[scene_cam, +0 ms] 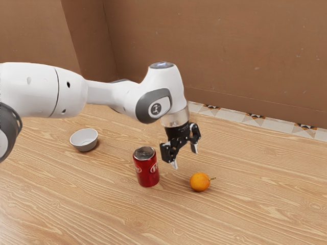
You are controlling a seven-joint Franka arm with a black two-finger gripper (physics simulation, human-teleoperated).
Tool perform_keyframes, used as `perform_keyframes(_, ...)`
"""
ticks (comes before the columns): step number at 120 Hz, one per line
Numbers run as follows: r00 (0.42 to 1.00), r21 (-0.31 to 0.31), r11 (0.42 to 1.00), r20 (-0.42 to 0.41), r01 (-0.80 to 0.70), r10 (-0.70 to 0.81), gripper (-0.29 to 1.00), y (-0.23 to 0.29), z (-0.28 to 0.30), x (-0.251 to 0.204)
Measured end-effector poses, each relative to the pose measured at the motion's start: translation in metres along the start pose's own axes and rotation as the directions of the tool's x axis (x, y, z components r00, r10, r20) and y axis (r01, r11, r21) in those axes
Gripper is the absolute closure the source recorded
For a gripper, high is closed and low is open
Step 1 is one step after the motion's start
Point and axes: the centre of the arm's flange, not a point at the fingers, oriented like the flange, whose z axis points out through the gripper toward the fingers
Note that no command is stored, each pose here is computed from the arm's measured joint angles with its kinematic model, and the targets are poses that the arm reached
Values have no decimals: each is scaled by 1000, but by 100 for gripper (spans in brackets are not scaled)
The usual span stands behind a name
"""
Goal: Place the pear in the bowl.
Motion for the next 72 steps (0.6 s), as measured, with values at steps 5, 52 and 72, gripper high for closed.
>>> perform_keyframes(5,999,1,999,1,39,-39,0,-2,5,-4)
perform_keyframes(52,928,-29,927,12,373,-373,0,6,40,-11)
perform_keyframes(72,892,-35,891,28,453,-452,0,9,55,-19)
